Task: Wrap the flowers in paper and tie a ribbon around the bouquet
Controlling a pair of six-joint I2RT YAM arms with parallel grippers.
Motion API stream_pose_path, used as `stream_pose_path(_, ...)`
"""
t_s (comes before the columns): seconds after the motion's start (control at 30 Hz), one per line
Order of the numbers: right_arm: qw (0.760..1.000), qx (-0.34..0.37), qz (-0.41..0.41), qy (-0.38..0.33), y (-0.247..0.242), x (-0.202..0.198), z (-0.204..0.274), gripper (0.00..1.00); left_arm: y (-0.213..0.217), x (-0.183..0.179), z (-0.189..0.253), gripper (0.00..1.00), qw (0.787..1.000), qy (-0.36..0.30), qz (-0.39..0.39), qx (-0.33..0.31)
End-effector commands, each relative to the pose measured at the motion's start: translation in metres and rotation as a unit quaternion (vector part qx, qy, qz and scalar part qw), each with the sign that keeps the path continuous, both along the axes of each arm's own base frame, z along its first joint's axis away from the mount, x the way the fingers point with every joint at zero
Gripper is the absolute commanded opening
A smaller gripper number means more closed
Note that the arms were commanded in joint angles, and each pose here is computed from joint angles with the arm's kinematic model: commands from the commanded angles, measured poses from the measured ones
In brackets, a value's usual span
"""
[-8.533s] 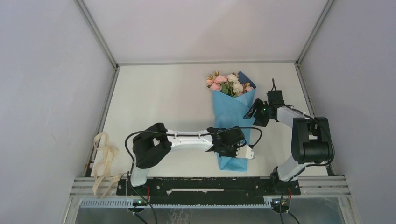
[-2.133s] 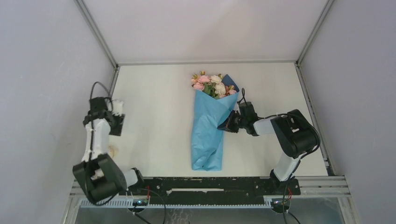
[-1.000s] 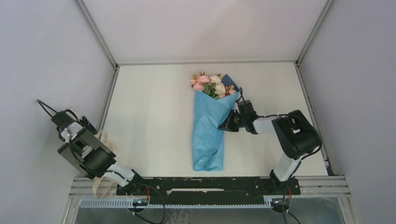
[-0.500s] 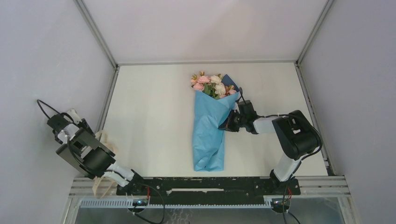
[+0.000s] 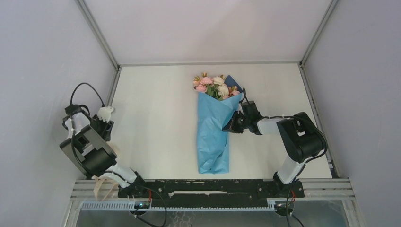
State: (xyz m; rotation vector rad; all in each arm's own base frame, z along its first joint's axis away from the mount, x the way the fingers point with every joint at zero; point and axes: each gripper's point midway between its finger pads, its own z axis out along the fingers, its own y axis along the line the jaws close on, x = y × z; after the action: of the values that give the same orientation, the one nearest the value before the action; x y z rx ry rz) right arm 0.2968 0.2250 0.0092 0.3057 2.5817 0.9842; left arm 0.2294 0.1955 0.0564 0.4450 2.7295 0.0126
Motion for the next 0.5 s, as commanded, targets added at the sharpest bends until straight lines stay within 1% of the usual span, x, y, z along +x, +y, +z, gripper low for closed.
stream_pose_path(0.0,0.998,-0.055,-0.009,-0.001,-0.02,0.001,-0.009,0.0,0.03,0.036,0.03,0.57,0.975,-0.018,-0.194,0.107)
stream_pose_path(0.07,0.998,-0.057,-0.01,-0.001,-0.021,0.001,-0.009,0.0,0.031,0.04,0.027,0.6,0.958,-0.003,-0.255,0.131)
stream_pose_path(0.17,0.998,-0.058,-0.012,0.001,-0.021,0.001,-0.011,0.0,0.028,0.043,0.012,0.61,0.933,0.032,-0.324,0.153)
stream_pose_path(0.33,0.998,-0.055,-0.013,0.005,-0.02,0.0,-0.012,0.0,0.019,0.047,-0.007,0.64,0.886,0.06,-0.428,0.167)
stream_pose_path(0.4,0.998,-0.058,-0.012,0.006,-0.021,-0.001,-0.012,0.0,0.023,0.052,-0.009,0.65,0.876,0.064,-0.443,0.178)
stream_pose_path(0.47,0.998,-0.062,-0.011,0.008,-0.022,-0.002,-0.013,0.0,0.031,0.052,-0.012,0.65,0.874,0.086,-0.444,0.176)
